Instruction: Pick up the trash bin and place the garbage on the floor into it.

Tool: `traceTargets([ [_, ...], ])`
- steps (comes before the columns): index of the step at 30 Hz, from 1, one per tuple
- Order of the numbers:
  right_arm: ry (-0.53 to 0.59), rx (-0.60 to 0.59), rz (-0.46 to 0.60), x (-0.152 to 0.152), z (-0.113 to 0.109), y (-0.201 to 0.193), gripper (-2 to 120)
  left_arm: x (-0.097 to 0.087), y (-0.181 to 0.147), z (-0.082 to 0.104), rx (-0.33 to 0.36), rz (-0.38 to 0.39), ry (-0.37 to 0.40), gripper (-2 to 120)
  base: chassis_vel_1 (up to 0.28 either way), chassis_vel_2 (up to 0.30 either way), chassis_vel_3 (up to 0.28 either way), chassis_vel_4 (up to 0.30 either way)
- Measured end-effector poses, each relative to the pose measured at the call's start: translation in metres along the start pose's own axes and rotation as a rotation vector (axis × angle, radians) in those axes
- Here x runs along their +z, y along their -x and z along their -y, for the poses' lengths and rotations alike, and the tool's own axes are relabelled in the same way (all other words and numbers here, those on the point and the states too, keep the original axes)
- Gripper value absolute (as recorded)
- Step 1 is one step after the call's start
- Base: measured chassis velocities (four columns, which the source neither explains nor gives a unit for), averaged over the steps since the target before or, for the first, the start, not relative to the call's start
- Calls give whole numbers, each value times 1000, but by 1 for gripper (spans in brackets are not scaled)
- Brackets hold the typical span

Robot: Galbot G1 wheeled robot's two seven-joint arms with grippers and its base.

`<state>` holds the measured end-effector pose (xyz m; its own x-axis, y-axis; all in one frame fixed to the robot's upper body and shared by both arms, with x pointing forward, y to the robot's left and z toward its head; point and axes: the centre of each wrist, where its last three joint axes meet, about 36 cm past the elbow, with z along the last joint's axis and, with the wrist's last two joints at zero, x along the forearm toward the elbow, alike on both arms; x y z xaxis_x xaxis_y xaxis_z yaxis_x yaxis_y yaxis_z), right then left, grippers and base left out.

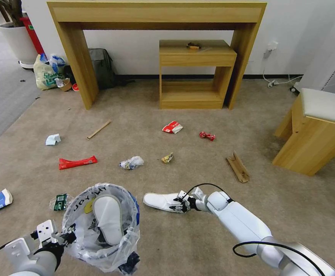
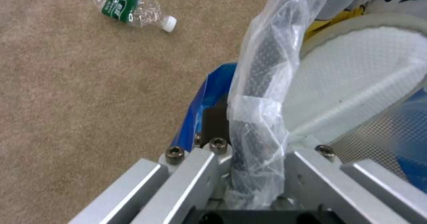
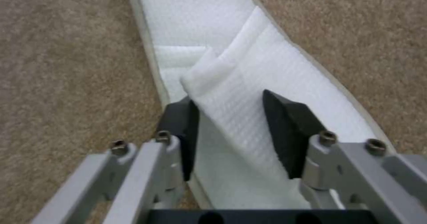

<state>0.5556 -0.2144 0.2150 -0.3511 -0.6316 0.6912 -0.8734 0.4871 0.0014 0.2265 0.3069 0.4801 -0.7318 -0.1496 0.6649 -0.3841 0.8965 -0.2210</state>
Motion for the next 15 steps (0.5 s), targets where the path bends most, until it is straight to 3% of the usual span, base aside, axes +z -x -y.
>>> traceTargets([
  [7,4,14,2,1,-3,2,17,0,-1,1,4,1,3,0,0,0,0,0],
  [9,7,22,5,0,-2,2,7,0,-1,2,5,2,4,0,0,0,0,0],
  [15,13,40,14,-1,-2,1,0,-1,-1,2,7,3,5,0,0,0,0,0],
])
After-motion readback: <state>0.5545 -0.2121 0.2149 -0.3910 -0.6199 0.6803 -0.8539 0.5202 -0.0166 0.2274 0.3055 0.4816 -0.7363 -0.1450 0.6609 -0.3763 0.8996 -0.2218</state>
